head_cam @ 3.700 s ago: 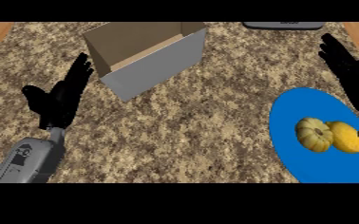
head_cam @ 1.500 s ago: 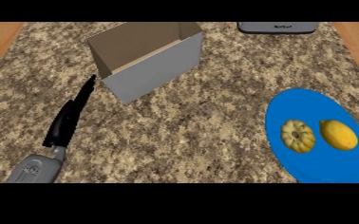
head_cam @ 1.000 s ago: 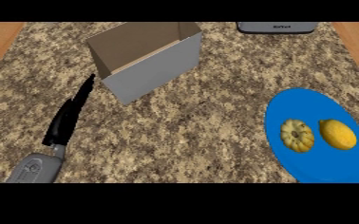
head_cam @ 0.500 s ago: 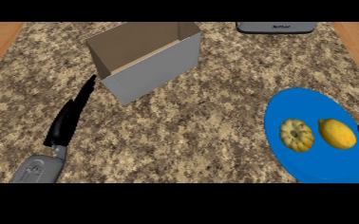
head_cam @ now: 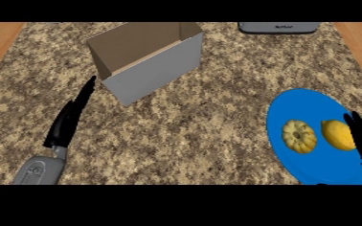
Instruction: Pick the squash from the plate and place it in the cardboard box
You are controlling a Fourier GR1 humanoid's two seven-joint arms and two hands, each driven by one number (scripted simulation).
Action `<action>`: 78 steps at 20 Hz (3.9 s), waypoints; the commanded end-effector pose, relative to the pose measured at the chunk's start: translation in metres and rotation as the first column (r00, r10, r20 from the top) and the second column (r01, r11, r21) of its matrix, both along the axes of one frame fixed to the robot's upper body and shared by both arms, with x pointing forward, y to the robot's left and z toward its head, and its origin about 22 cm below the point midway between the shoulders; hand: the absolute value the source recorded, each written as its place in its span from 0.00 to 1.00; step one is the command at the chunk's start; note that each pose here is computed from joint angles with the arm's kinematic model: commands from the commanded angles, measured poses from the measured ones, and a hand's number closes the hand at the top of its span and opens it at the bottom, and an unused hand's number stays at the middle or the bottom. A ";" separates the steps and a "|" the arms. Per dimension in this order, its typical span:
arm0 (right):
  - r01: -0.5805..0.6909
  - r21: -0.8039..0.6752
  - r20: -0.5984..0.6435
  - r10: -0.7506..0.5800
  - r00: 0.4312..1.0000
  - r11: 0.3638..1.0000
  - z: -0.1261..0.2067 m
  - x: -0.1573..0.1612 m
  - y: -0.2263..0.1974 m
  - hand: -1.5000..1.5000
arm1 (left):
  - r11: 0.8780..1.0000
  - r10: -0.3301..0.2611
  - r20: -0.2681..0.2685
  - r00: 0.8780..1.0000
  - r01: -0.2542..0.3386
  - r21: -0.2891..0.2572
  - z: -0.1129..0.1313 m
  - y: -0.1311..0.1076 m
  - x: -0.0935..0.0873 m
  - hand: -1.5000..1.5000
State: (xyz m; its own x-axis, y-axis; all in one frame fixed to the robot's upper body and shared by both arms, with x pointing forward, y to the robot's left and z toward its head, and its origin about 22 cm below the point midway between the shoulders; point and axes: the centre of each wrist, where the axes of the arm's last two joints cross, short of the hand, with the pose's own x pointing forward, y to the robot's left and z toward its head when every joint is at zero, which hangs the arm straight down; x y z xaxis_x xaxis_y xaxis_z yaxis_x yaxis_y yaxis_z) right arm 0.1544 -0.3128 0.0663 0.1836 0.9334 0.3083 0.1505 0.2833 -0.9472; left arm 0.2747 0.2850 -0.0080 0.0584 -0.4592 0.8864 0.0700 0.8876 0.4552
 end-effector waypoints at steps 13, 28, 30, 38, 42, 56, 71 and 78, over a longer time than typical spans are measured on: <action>-0.024 0.013 -0.047 0.025 0.999 1.000 -0.019 0.042 0.019 0.00 | 1.000 -0.002 -0.009 1.000 0.002 -0.004 -0.008 -0.011 -0.006 0.50; -0.032 0.038 -0.089 0.035 0.995 0.999 -0.064 0.071 0.004 1.00 | 1.000 -0.002 0.005 1.000 0.002 0.005 0.008 -0.020 0.003 0.50; -0.031 -0.136 -0.008 0.030 1.000 0.990 -0.042 0.068 0.014 1.00 | 1.000 -0.012 0.011 1.000 0.012 -0.003 0.009 0.010 0.012 0.50; -0.024 -0.193 0.151 0.054 0.987 0.981 -0.070 0.052 0.010 1.00 | 1.000 -0.017 -0.001 1.000 0.017 -0.013 -0.004 -0.014 -0.003 0.50; 0.030 -0.206 0.220 0.016 0.975 0.978 -0.053 0.079 0.008 1.00 | 1.000 -0.004 0.004 1.000 0.004 -0.014 0.007 -0.008 0.006 0.50; 0.324 -0.092 0.053 -0.320 0.946 0.942 -0.016 0.144 0.116 1.00 | 0.983 -0.182 0.069 0.981 0.182 0.001 0.021 -0.039 0.015 0.50; 0.751 -0.155 0.220 -0.719 0.660 0.642 0.097 0.216 0.189 1.00 | 0.961 -0.276 0.040 0.960 0.276 0.009 0.022 -0.068 0.024 0.50; 0.849 -0.134 0.294 -0.798 0.527 0.511 0.147 0.234 0.210 1.00 | 0.966 -0.258 0.034 0.965 0.258 0.015 0.024 -0.067 0.030 0.50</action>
State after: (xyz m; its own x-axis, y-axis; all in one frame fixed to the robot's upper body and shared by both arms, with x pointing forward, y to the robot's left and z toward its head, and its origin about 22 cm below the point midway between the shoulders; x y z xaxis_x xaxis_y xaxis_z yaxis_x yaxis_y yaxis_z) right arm 0.3798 -0.1200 0.1846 0.7504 0.6332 0.1895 0.4062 -0.2157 -0.8880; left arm 0.3019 0.2180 0.0153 -0.1032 -0.4622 0.8808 0.2837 0.8350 0.4714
